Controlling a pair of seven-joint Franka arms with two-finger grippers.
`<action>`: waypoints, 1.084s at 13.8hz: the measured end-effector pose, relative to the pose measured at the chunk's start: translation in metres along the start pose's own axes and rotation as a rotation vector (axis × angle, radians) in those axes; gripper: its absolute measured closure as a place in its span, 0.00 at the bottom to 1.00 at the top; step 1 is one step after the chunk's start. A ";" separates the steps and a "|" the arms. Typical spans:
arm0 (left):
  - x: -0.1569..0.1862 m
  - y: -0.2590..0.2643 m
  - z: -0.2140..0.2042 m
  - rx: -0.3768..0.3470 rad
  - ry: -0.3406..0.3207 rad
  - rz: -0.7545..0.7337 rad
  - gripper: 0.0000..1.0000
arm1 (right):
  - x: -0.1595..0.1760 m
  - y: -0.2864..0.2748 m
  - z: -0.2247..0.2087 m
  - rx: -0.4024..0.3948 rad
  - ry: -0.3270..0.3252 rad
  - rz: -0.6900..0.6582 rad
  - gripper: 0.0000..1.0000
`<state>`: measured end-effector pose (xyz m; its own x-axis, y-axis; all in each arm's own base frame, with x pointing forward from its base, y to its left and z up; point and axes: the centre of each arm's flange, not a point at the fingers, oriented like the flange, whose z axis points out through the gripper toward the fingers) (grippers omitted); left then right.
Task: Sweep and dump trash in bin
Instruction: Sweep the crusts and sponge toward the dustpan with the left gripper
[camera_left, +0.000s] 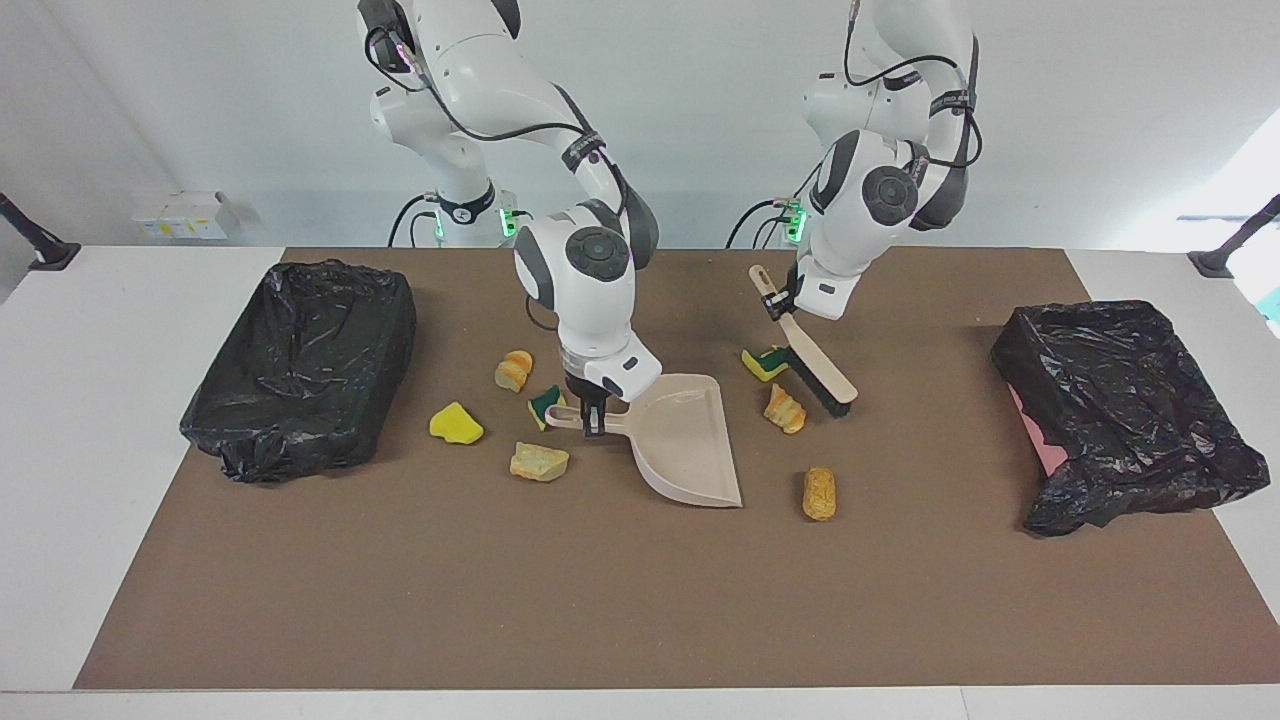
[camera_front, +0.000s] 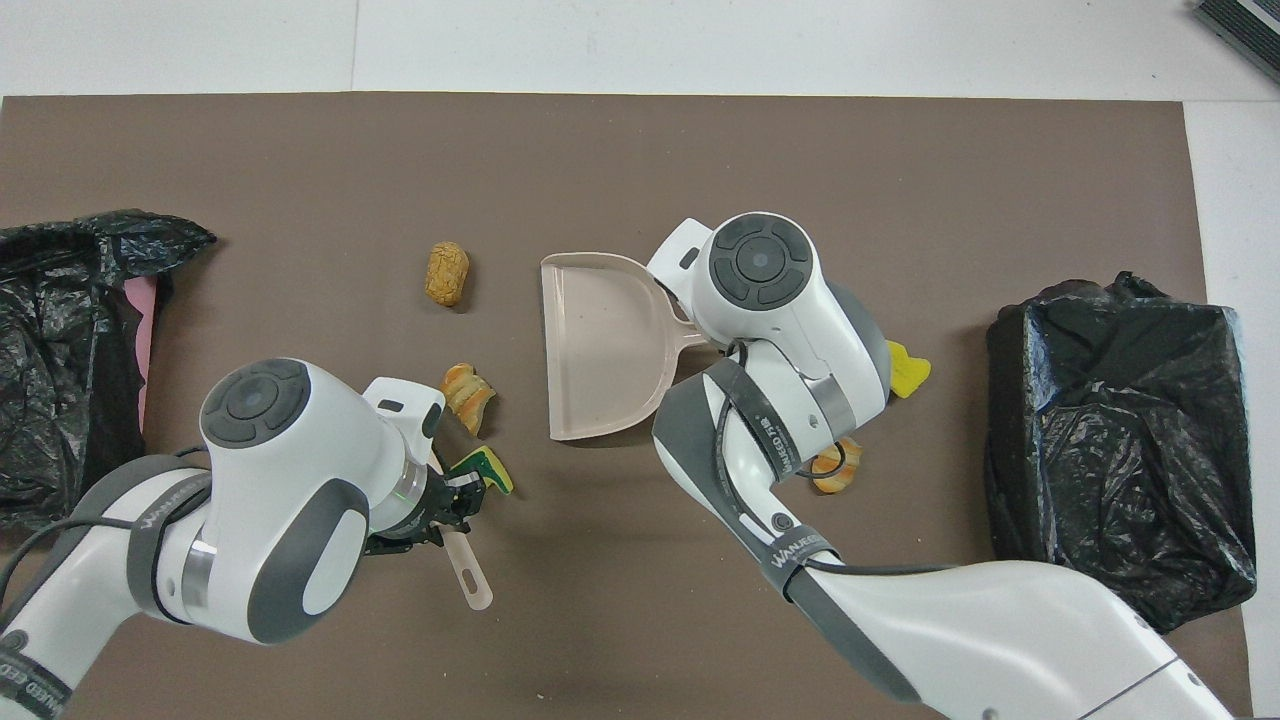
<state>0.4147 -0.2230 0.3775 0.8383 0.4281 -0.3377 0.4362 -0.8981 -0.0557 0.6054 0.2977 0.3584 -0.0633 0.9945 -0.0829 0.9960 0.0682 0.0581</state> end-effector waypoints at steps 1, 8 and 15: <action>-0.010 0.000 0.003 0.018 -0.011 -0.034 0.74 | 0.000 0.000 0.000 0.001 0.000 0.000 0.69; -0.054 0.004 0.035 -0.085 -0.045 -0.362 0.74 | 0.000 -0.002 0.002 0.005 -0.002 -0.001 0.69; -0.017 0.051 0.036 -0.275 0.064 -0.417 0.74 | 0.000 -0.002 0.002 0.005 -0.002 -0.001 0.69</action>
<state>0.4113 -0.2799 0.3469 0.5891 0.7578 -0.2805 0.8010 -0.5934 0.0793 0.6037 0.2973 0.3561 -0.0643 0.9943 -0.0849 0.9962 0.0689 0.0530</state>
